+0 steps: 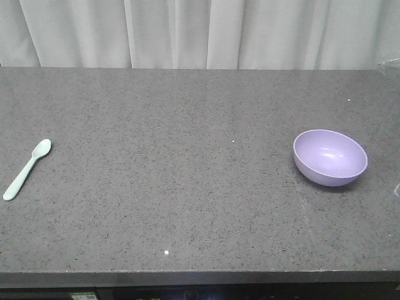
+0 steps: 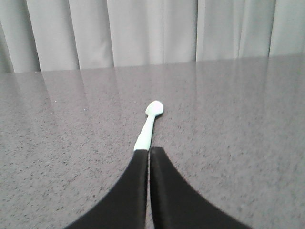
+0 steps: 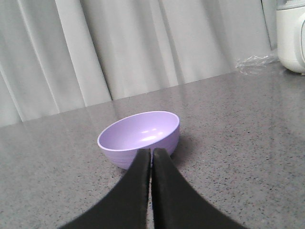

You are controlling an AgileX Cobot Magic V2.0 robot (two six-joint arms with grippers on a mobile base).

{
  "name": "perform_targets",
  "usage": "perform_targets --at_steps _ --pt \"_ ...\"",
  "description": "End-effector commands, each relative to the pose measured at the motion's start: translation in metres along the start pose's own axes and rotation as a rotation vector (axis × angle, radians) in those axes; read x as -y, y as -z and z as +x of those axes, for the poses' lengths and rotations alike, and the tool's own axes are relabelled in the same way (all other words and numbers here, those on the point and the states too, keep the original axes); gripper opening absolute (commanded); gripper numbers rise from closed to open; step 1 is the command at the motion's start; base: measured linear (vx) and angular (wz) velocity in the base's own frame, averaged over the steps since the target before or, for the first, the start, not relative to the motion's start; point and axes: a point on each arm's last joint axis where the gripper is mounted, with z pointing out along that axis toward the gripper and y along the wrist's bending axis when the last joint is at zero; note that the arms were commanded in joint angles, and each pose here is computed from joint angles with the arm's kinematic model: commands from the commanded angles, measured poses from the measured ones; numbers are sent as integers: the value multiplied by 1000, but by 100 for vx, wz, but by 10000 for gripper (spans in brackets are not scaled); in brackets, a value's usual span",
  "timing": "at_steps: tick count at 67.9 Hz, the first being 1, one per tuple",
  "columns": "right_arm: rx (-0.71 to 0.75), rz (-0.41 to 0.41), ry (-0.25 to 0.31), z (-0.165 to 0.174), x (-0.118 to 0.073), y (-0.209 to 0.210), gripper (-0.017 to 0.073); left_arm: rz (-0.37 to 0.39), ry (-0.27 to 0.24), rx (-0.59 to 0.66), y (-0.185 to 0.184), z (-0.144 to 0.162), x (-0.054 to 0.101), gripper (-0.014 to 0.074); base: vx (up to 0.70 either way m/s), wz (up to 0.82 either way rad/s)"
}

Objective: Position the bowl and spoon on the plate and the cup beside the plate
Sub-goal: 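Lower left gripper toward spoon and open right gripper above bowl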

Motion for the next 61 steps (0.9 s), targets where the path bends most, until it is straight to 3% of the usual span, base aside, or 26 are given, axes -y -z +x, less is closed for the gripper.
perform_targets --at_steps 1,7,13,16,21,27,44,49,55,61 --pt "85 -25 -57 -7 -2 1 -3 -1 178 181 3 -18 -1 -6 0 0" --pt "87 -25 -110 -7 -2 1 -3 5 348 244 4 -23 -3 -6 0 0" --pt "86 -25 -145 -7 -2 1 -3 13 470 268 5 -27 -4 -6 0 0" --pt "86 -25 -152 -7 -2 1 -3 14 519 283 6 -28 -5 -6 0 0" --pt "86 -25 -153 -7 -2 1 -3 11 560 308 6 -30 -6 -6 0 0" --pt "86 -25 -153 -7 -2 1 -3 10 587 315 6 -30 -7 -6 0 0" --pt "125 -38 -152 -20 -5 3 38 25 606 317 8 -37 -6 18 0 0" --pt "174 -54 -130 -38 -10 6 92 54 608 302 12 -50 -3 63 0 0" --pt "223 -64 -65 -60 -16 9 194 88 595 300 19 -71 1 139 0 0" --pt "239 -66 -34 -77 -20 8 333 110 543 276 23 -90 4 246 0 0"
